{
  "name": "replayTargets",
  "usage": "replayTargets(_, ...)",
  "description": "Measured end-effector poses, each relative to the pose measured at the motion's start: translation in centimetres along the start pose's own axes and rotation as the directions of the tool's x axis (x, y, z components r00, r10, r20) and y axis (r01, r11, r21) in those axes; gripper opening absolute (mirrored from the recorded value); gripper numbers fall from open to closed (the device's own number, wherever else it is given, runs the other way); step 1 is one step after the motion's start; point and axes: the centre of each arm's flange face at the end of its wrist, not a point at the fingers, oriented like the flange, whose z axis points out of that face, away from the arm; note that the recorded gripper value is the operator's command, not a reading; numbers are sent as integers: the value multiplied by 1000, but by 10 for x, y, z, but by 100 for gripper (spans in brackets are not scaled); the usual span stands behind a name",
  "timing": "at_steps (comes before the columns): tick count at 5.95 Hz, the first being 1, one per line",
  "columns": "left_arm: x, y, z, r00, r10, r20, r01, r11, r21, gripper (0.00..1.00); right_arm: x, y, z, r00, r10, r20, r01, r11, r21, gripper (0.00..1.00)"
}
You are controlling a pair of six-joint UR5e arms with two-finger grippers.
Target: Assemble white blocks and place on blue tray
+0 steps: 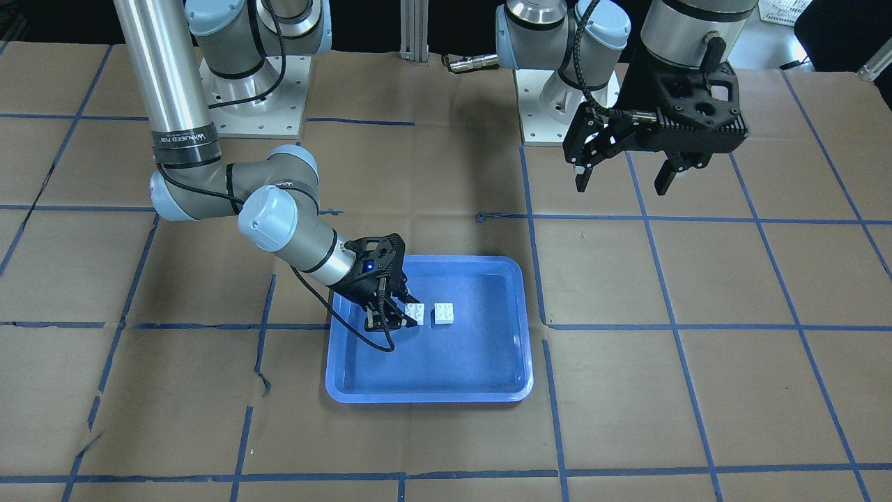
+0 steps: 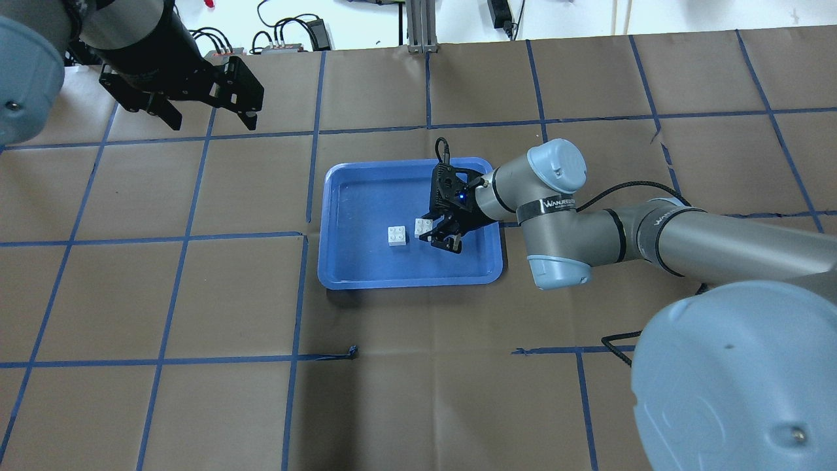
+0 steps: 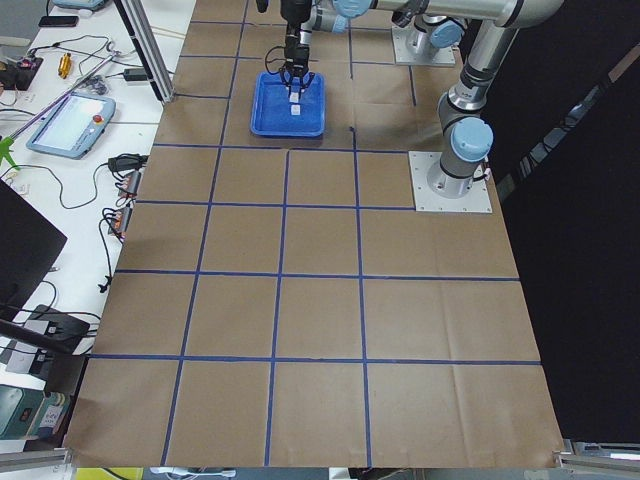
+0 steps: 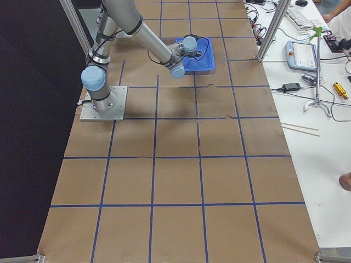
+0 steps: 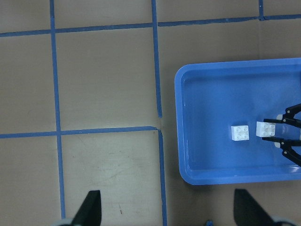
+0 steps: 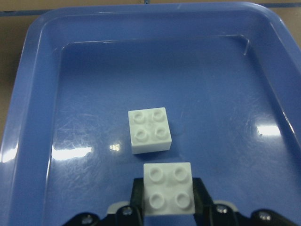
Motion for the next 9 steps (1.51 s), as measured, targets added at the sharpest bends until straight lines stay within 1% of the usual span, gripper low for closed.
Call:
replayTargets(3, 0, -1, -1, 1000, 0, -1, 0, 1000, 6, 99, 7, -15, 9, 1000, 23, -5, -23, 1000, -11, 16)
replayTargets(4, 0, -1, -2, 1000, 0, -1, 0, 1000, 12, 99, 7, -15, 13, 1000, 24, -1, -24, 1000, -12, 16)
replayTargets(9, 0, -2, -2, 1000, -2, 1, 2, 1000, 16, 99, -1, -7, 18, 1000, -17, 12, 18, 999, -37, 16)
